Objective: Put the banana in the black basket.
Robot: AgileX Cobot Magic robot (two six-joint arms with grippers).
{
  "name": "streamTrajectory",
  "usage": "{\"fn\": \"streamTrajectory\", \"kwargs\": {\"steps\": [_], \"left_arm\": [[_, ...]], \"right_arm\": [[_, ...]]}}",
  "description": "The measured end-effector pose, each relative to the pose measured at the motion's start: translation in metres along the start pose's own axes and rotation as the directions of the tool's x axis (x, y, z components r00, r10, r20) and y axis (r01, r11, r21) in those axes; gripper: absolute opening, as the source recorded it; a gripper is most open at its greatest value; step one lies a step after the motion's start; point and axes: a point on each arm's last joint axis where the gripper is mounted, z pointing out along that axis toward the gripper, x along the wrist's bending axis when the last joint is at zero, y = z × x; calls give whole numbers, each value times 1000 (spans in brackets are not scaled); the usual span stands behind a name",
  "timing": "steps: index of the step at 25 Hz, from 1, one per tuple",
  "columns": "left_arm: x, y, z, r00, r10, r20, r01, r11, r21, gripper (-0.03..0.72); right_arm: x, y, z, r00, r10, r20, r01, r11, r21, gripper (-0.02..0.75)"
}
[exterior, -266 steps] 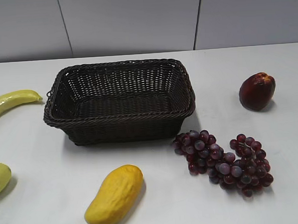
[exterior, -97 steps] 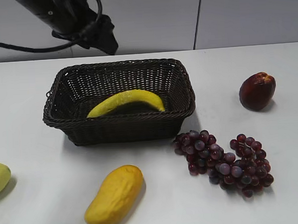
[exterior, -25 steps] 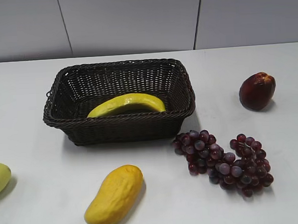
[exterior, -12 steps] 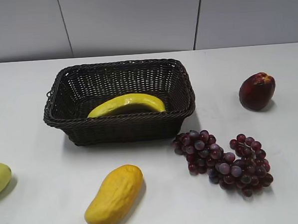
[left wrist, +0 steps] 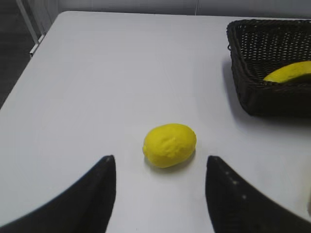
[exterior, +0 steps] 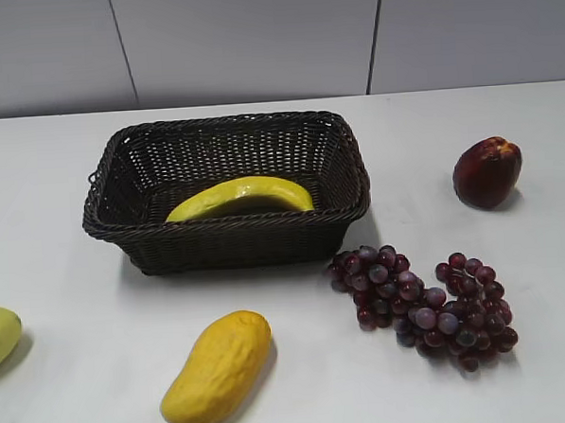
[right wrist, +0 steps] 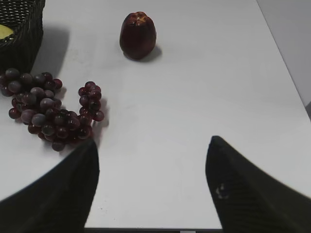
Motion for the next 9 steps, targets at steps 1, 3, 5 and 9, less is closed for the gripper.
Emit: {"fn": "streamTrajectory", "kwargs": {"steps": [1, 3, 5, 9], "left_arm": [[0, 0, -1, 1000, 0, 0, 0, 1000, -5, 579], [0, 0, -1, 1000, 0, 1, 0, 1000, -6, 579], [0, 0, -1, 1000, 0, 1, 0, 1000, -7, 579], [0, 0, -1, 1000, 0, 1, 0, 1000, -7, 579]], "right_arm": [[0, 0, 0, 1000, 0, 0, 0, 1000, 0, 551], [0, 0, 0, 1000, 0, 0, 0, 1000, 0, 551], [0, 0, 0, 1000, 0, 0, 0, 1000, 0, 551], [0, 0, 0, 1000, 0, 0, 0, 1000, 0, 551]]}}
